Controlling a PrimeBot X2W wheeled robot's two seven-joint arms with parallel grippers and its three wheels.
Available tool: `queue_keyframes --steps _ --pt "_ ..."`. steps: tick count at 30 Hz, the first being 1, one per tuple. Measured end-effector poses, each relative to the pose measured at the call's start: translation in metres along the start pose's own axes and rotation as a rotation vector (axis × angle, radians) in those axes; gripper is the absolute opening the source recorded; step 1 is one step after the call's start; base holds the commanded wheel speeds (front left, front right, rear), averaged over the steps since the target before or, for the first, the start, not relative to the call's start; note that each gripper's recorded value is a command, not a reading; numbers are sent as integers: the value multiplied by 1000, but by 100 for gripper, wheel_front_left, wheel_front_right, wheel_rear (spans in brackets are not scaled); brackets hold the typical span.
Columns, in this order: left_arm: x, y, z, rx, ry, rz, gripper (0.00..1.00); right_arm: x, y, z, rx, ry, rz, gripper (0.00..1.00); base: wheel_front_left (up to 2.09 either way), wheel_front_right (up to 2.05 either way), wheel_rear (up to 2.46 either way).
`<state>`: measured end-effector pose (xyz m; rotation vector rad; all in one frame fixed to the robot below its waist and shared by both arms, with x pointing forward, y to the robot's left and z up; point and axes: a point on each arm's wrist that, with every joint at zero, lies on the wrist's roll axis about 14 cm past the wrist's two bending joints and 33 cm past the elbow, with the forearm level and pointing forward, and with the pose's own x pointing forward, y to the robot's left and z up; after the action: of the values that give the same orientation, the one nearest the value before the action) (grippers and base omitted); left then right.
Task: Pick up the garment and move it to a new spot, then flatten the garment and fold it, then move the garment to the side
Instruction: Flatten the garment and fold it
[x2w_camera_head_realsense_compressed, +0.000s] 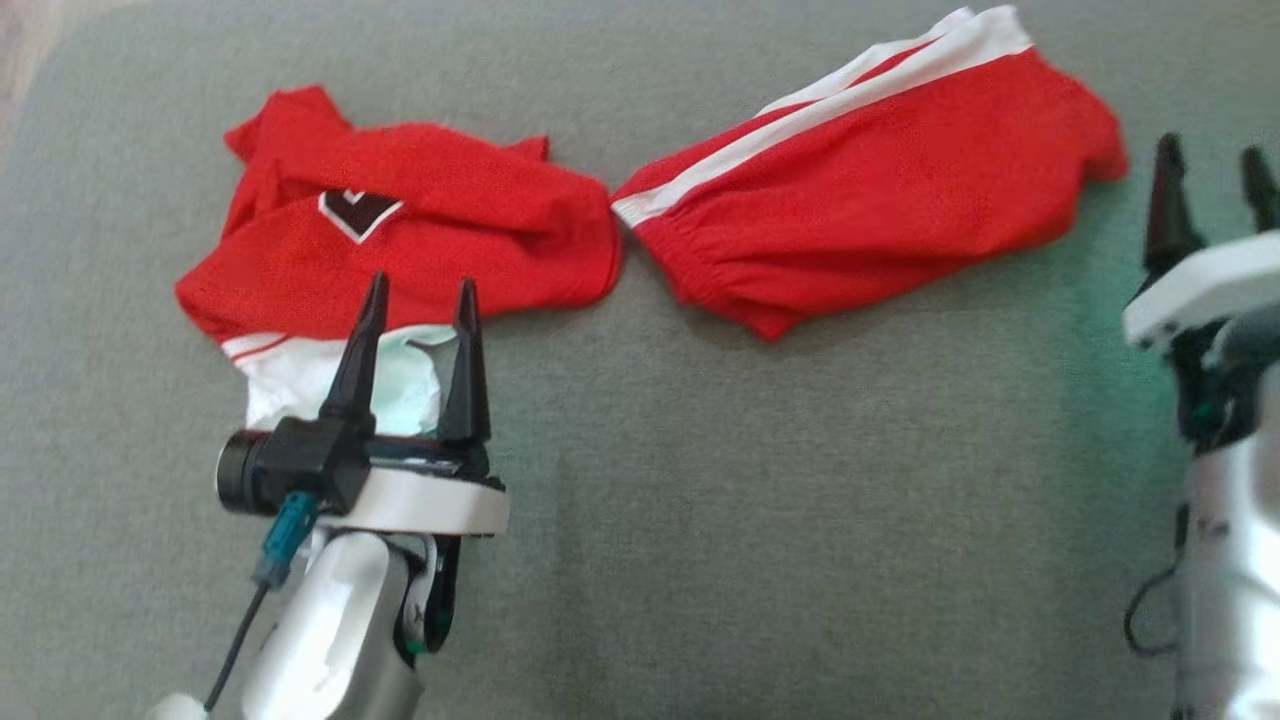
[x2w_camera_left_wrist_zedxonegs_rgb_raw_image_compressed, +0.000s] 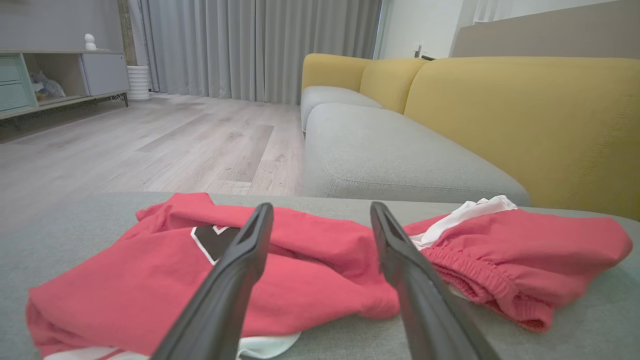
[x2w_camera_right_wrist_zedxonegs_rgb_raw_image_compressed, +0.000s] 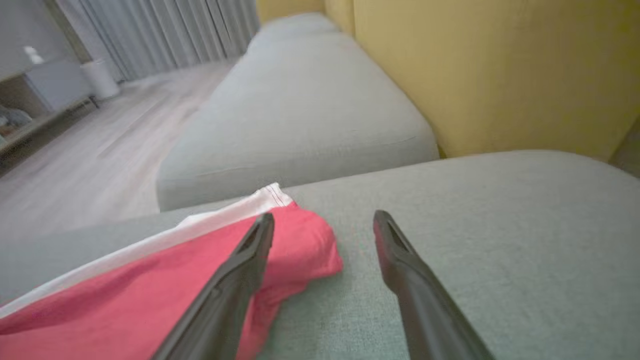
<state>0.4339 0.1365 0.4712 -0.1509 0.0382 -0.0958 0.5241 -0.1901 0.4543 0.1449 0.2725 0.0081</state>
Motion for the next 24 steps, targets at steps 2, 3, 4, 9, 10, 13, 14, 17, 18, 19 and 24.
queue_keyframes --steps 2,3,4,9,10,13,14,17,18,19,24 --pt "3 5 -3 0 5 11 100 16 0 -7 15 55 -14 100 0 0 0" --pt "3 7 -4 -2 9 16 100 23 2 -12 12 85 -17 100 0 0 0" --pt "4 10 -5 -4 11 24 100 30 4 -17 7 113 -20 100 0 0 0" --pt "0 23 -14 -4 37 58 100 52 6 -48 4 254 -37 100 0 0 0" --pt "0 25 -16 -4 42 64 100 55 5 -54 -2 280 -41 100 0 0 0" --pt "-1 30 -20 -6 53 79 100 61 2 -69 -26 342 -53 100 0 0 0" --pt "-1 31 -21 -2 56 83 100 63 1 -73 -38 356 -55 100 0 0 0" --pt "0 34 -22 -2 60 87 100 67 0 -77 -60 376 -58 100 0 0 0" --pt "0 35 -24 -3 63 93 100 70 0 -78 -63 381 -57 100 0 0 0" --pt "-1 37 -25 -3 65 96 100 73 1 -78 -66 385 -56 100 0 0 0" --pt "-1 40 -27 2 73 103 100 82 7 -80 -105 414 -34 100 0 0 0"
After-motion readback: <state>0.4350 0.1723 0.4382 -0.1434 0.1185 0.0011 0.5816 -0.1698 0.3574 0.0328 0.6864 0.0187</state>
